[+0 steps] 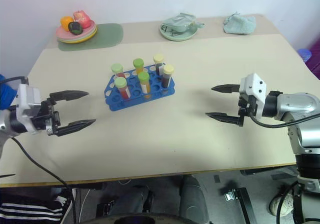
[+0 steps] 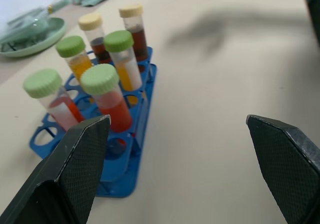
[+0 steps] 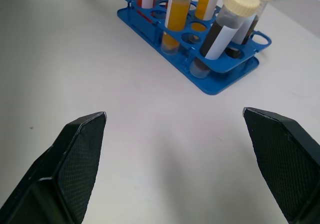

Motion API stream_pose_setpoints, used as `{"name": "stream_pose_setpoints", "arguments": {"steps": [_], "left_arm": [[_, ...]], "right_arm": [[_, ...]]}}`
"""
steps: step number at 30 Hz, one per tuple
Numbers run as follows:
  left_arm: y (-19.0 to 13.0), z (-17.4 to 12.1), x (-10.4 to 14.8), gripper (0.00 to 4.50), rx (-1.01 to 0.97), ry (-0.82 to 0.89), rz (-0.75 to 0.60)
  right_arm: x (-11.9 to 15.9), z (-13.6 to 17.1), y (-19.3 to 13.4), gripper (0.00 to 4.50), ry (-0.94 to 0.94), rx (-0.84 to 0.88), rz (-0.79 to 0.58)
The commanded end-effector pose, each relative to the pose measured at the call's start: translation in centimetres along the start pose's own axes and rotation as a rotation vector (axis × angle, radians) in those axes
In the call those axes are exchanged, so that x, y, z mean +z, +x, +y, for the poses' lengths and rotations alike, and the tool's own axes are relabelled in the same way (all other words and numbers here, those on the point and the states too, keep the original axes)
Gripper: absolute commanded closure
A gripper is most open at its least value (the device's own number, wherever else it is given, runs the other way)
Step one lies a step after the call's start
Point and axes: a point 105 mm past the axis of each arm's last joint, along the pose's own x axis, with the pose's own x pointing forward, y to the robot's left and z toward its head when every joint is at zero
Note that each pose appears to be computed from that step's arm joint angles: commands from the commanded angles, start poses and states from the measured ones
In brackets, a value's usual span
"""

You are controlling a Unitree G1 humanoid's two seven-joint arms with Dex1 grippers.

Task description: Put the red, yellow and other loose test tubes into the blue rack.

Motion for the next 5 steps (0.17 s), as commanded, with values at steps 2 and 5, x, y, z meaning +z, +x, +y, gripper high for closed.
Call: {"name": "stream_pose_setpoints", "arguments": {"steps": [2,5], "left_arm": [[0.29,0.43,0.74,0.05,-0.006,0.005,-0.045],[0.73,0.78,1.38,0.05,0.006,0.019,-0.065]], "right_arm": [[1.24,-0.37,-0.55,0.00,-0.060,-0.039,-0.008],[1.75,-0.70,-0.50,0.00,-0.068,-0.053,-0.012]]}}
